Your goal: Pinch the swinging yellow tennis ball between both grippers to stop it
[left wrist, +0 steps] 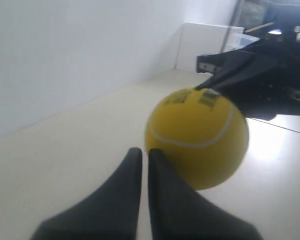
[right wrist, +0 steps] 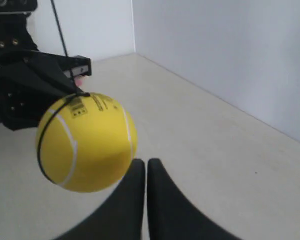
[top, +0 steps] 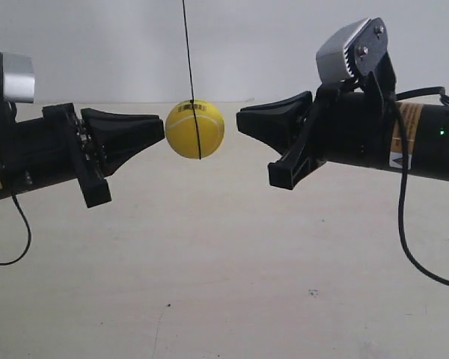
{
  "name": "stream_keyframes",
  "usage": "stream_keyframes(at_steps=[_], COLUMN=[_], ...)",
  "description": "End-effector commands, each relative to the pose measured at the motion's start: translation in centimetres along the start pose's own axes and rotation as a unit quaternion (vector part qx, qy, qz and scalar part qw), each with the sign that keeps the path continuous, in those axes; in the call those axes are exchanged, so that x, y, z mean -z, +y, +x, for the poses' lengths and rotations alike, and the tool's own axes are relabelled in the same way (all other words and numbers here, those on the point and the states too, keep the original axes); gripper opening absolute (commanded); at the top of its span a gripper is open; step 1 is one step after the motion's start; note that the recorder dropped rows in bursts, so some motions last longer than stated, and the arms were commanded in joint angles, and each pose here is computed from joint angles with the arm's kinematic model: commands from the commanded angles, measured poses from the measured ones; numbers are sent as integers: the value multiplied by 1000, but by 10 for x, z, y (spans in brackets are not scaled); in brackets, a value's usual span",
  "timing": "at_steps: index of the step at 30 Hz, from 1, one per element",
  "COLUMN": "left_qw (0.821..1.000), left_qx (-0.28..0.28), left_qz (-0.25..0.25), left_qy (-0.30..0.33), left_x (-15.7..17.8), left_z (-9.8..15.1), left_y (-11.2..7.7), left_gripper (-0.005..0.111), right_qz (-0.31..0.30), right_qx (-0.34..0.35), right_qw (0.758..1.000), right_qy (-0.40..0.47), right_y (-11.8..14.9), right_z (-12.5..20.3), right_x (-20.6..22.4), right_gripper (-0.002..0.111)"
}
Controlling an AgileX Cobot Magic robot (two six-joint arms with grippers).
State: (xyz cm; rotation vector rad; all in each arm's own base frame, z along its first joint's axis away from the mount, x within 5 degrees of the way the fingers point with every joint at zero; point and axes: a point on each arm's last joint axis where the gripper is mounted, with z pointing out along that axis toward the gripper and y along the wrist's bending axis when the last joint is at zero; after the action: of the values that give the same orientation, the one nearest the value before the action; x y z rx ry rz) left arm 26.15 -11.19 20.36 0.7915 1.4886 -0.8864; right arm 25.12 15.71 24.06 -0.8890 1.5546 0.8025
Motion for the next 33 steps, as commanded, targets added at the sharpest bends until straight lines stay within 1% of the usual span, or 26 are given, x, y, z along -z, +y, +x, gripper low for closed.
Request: stream_keyframes(at_steps=[1, 7, 14, 20, 27, 28, 31, 33], left_qw=[1000, 1000, 999, 999, 1000, 1000, 1000, 999], left_qx=[-4, -1, -2, -2, 15, 23, 15, 22], left_qz=[23, 27, 41, 40, 1, -7, -11, -23], left_qy=[-8, -4, 5, 4, -7, -6, 9, 14], left_x=[0, 0, -1, -1, 8, 13, 24, 34], left_z=[-3, -1, 1, 1, -2, -2, 0, -1], left_y=[-5, -5, -8, -8, 6, 11, 18, 24], left_gripper=[5, 5, 5, 5, 5, 5, 5, 5], right_qz=[-28, -67, -64, -62, -55, -55, -55, -55], right_qx=[-8, -13, 18, 23, 27, 28, 28, 28], right_qw=[999, 997, 998, 997, 998, 998, 998, 998], right_qy=[-21, -25, 22, 26, 33, 33, 33, 33], right_y=[5, 19, 36, 37, 36, 36, 36, 36], right_z=[-6, -7, -7, -8, -6, -6, -6, -6], right_x=[1, -5, -22, -24, -24, -24, -24, -24], right_gripper=[0, 0, 0, 0, 0, 0, 0, 0])
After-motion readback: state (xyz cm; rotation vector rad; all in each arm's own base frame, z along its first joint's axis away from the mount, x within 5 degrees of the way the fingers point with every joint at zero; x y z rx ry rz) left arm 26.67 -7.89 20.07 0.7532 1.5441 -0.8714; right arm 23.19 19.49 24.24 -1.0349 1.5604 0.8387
